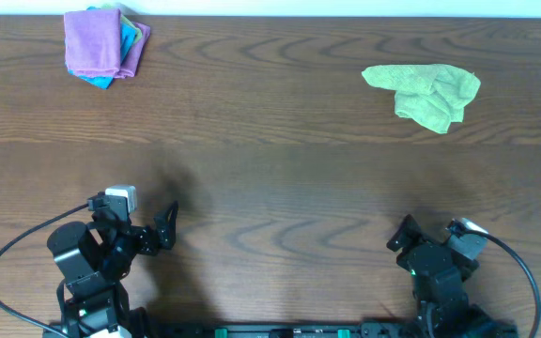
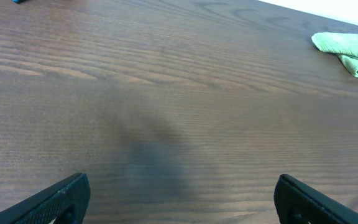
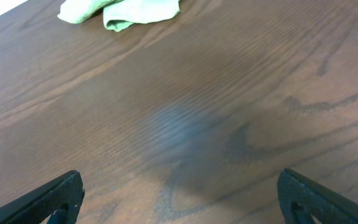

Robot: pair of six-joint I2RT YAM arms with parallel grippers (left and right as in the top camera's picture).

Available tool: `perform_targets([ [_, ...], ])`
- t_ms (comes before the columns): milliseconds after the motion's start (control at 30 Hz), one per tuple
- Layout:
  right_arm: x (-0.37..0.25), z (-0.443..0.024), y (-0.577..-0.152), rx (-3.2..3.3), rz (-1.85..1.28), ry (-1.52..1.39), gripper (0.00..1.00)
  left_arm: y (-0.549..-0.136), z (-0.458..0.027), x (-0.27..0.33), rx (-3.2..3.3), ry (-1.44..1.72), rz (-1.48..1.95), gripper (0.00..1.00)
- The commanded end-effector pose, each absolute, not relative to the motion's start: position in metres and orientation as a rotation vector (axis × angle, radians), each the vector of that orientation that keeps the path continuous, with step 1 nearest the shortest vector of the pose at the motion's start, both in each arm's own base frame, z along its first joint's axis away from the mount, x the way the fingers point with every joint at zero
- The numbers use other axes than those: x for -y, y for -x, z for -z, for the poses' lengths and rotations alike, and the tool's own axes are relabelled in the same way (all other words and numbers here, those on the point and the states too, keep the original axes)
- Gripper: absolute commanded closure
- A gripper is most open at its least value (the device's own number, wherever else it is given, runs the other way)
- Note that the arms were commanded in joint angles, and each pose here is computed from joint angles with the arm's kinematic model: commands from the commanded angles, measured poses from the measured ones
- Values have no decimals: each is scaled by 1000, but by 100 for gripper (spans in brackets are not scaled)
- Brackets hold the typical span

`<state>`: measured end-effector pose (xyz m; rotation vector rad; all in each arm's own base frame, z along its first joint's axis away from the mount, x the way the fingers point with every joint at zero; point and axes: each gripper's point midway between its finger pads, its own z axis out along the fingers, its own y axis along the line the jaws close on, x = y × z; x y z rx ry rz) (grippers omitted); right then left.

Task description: Fold the cloth

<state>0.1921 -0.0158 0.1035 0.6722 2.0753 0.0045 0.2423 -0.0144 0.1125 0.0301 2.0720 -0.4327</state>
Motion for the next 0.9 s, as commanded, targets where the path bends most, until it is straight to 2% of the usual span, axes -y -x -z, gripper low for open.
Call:
perform_targets([
  [0,12,-100,-191,-2097,-24,-665,1,-242,-110,15,-2078,-30,434,4],
  [867,12,-98,-189,-2106,-17,-664,1,-242,-110,15,-2078,-30,434,4],
])
